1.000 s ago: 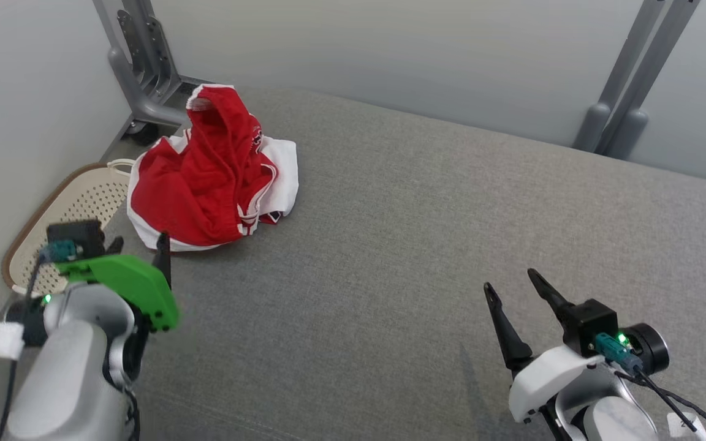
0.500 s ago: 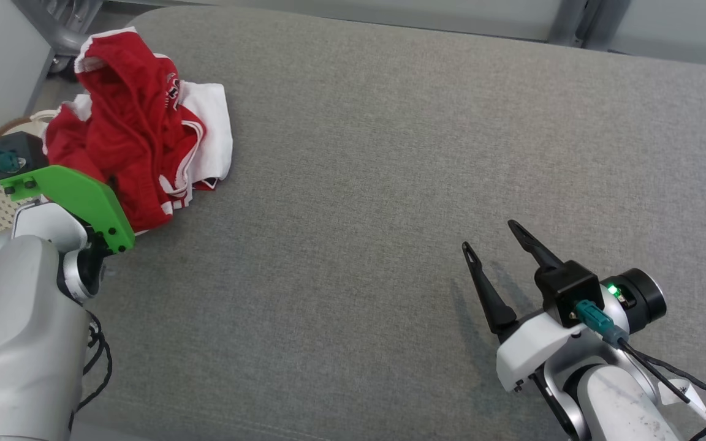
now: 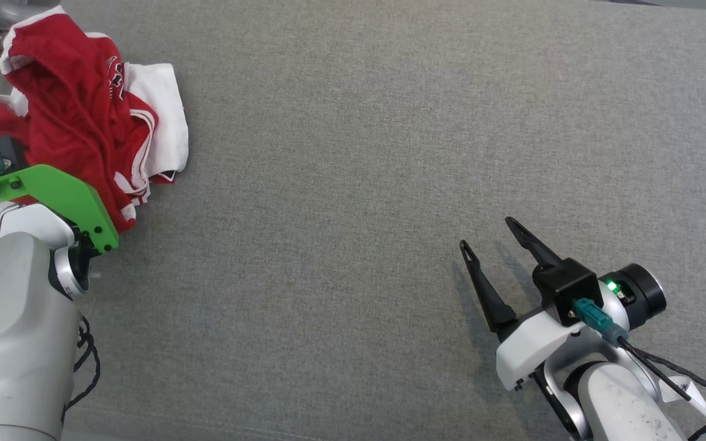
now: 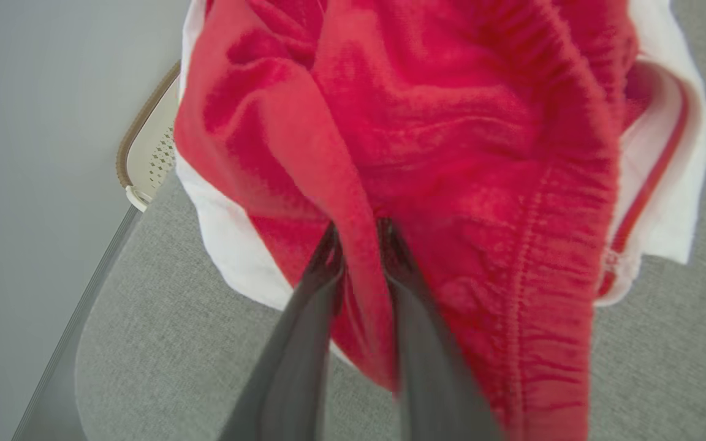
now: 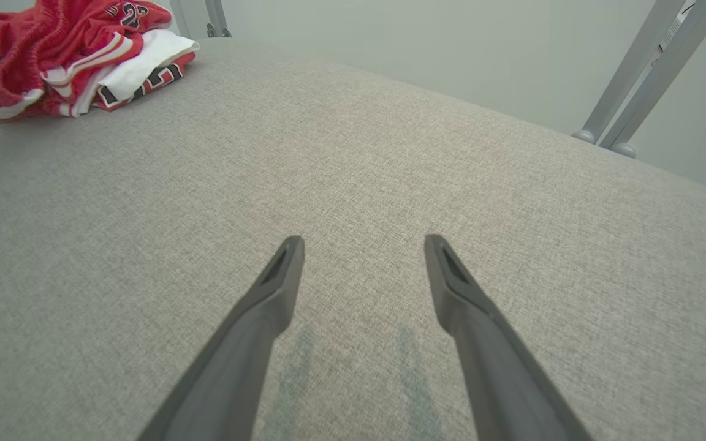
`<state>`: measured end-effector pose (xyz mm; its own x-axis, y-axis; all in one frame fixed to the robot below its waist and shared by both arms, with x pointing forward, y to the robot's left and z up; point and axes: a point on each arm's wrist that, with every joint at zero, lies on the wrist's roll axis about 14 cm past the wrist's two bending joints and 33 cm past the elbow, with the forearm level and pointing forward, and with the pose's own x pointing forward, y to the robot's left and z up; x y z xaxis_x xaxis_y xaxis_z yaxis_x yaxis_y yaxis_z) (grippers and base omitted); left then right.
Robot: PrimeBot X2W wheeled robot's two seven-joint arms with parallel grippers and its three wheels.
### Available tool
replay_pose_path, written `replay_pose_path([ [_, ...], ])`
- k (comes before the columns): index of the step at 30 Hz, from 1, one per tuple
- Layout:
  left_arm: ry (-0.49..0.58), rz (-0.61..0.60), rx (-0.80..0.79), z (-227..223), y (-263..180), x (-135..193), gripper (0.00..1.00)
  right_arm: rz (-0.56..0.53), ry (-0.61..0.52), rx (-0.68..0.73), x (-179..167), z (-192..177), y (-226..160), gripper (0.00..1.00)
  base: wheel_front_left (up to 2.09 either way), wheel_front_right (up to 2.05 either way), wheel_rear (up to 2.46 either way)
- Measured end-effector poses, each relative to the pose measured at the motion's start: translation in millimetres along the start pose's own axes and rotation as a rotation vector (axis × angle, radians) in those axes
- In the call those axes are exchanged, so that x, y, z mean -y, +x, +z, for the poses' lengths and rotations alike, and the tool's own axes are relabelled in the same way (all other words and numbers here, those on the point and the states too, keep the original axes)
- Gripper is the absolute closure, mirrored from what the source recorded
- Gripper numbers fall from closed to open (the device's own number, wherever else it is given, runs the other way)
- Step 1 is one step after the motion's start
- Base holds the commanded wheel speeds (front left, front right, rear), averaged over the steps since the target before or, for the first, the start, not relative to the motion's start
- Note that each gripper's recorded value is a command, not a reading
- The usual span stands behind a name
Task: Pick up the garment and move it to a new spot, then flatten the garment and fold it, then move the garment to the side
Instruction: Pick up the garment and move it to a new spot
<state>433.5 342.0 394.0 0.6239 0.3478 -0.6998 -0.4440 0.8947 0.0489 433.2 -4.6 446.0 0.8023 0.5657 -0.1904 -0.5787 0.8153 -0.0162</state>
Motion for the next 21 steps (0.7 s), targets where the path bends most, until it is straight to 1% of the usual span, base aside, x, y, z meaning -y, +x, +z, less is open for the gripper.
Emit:
replay_pose_path([
  [4, -0.009, 0.007, 0.057, 9.9, -5.5, -4.0, 1.0, 0.006, 0.003, 0.01, -5.0, 3.5, -1.2, 0.0, 0.0, 0.0, 0.0],
  [7, -0.014, 0.014, 0.162, 30.3, -14.6, -6.8, 1.0, 0.006, 0.009, 0.03, -8.0, 8.9, -3.8, 0.0, 0.0, 0.0, 0.0],
  [11, 0.034, 0.007, 0.306, 65.8, -34.5, -4.6, 1.0, 0.001, 0.02, 0.04, -13.0, 10.9, -12.7, 0.0, 0.0, 0.0, 0.0],
  [14, 0.075, -0.032, 0.404, 97.8, -55.9, 6.4, 1.0, -0.015, 0.034, 0.052, -14.1, 13.8, -22.4, 0.0, 0.0, 0.0, 0.0],
  [18, 0.121, -0.099, 0.515, 128.7, -88.5, 24.7, 1.0, -0.044, 0.038, 0.063, -13.8, 16.0, -39.9, 0.0, 0.0, 0.0, 0.0],
  [21, 0.127, -0.166, 0.603, 153.5, -117.3, 44.4, 1.0, -0.07, 0.045, 0.09, -11.1, 23.8, -51.7, 0.0, 0.0, 0.0, 0.0],
])
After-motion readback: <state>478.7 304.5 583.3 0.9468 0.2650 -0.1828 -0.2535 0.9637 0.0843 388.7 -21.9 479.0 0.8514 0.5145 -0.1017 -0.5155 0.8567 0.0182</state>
